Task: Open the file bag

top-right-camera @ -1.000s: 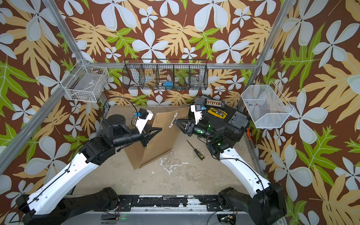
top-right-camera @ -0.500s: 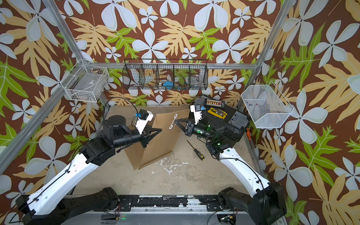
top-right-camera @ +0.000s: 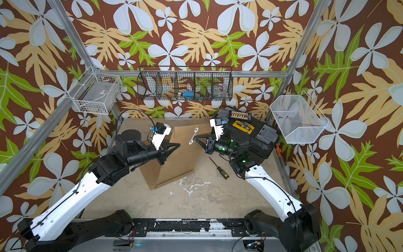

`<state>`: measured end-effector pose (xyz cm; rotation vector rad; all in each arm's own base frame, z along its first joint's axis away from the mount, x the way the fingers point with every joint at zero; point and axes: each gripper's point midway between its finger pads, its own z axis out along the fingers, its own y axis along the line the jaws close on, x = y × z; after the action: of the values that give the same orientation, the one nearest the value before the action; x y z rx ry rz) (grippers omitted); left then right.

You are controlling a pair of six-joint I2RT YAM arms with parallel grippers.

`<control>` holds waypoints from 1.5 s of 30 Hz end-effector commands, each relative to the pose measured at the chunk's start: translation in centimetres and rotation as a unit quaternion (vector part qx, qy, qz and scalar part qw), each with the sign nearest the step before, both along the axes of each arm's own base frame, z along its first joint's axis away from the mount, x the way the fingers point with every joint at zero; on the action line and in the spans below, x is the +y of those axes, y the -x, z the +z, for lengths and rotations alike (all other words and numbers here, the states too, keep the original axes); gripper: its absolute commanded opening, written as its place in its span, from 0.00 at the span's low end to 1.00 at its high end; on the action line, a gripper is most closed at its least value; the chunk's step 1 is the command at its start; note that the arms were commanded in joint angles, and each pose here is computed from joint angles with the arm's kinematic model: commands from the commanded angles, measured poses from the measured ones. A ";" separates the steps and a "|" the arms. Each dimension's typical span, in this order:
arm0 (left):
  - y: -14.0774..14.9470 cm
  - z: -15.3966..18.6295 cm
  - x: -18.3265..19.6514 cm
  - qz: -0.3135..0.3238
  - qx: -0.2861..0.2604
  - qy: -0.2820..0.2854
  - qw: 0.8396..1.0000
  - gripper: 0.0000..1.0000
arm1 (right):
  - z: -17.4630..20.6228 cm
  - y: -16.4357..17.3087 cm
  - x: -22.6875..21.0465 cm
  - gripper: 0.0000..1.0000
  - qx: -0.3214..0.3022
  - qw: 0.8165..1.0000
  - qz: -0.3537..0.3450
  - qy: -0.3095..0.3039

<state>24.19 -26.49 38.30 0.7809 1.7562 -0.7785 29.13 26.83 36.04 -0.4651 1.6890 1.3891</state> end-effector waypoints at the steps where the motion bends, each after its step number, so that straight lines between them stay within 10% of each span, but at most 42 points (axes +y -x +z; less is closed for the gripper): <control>1: -0.3 0.8 -0.1 0.004 -0.013 0.008 1.000 0.00 | -0.1 0.8 0.8 0.00 -0.016 1.000 0.018 0.019; 45: -0.9 -4.1 0.7 0.064 -0.044 -0.194 0.978 0.00 | -1.0 -0.6 -1.2 0.00 -0.056 0.985 -0.081 0.139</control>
<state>25.17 -25.71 34.08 0.8966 1.8991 -0.3280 29.60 25.71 34.58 -0.5236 1.8259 1.0190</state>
